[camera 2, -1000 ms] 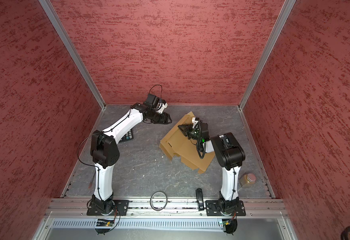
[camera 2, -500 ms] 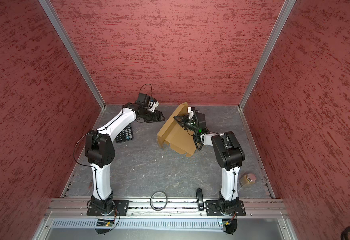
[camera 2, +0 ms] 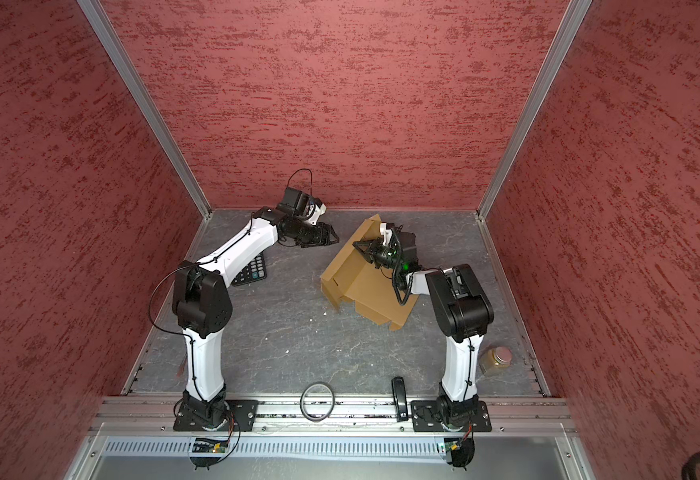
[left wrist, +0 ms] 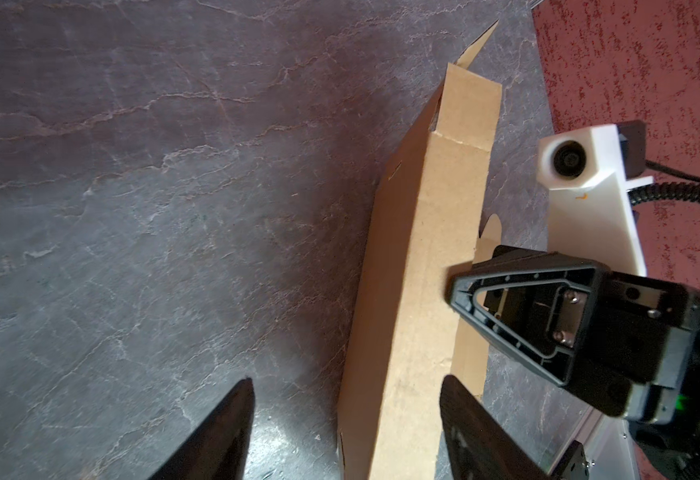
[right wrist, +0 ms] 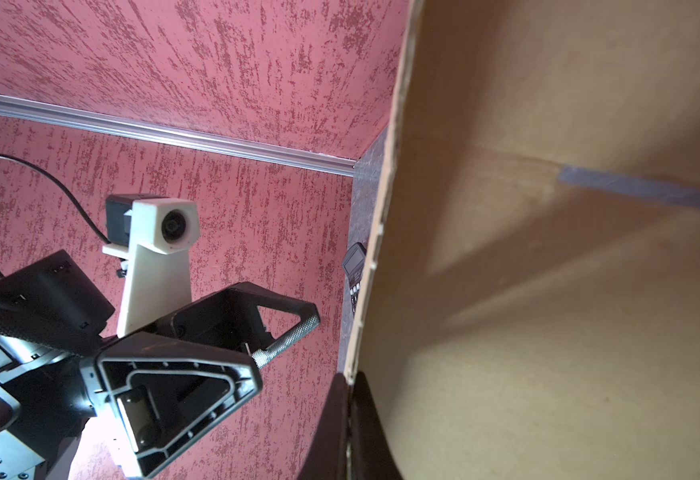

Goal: Fold the paper box

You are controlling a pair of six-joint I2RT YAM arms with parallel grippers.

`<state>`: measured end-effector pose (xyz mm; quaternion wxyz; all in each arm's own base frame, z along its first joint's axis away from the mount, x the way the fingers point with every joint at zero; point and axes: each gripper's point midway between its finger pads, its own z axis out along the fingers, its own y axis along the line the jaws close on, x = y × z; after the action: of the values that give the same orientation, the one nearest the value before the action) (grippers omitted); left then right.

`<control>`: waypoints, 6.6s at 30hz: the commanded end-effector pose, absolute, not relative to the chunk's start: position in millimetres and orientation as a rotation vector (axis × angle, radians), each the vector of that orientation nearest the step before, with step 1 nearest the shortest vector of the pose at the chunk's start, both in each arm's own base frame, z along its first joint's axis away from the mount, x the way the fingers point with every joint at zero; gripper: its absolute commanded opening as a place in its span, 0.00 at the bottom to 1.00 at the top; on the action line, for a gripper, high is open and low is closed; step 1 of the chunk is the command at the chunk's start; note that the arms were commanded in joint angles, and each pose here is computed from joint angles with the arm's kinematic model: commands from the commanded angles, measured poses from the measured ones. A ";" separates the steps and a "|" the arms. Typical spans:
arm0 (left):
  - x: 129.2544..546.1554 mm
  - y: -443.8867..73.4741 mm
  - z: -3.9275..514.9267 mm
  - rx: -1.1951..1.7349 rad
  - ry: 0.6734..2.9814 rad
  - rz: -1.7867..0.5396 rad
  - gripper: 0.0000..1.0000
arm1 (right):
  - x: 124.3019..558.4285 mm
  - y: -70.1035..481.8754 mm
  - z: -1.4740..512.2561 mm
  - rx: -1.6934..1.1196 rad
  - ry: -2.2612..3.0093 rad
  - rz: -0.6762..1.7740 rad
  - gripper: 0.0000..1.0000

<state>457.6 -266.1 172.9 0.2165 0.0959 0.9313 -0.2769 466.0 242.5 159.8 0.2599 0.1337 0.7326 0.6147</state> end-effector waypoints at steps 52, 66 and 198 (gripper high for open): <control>349.5 -255.8 152.1 0.413 2.453 -0.724 0.75 | 480.5 228.2 201.7 0.696 2.163 1.442 0.05; 361.6 -224.3 125.3 0.293 2.509 -0.572 0.64 | 476.1 226.1 201.6 0.693 2.173 1.425 0.05; 376.2 -267.4 117.1 0.242 2.366 -0.397 0.35 | 474.9 245.4 197.9 0.691 2.138 1.437 0.04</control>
<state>368.5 -278.4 113.5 0.3398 0.0943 0.9142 -0.1994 475.7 243.2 185.0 0.2191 0.2574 0.7871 0.5159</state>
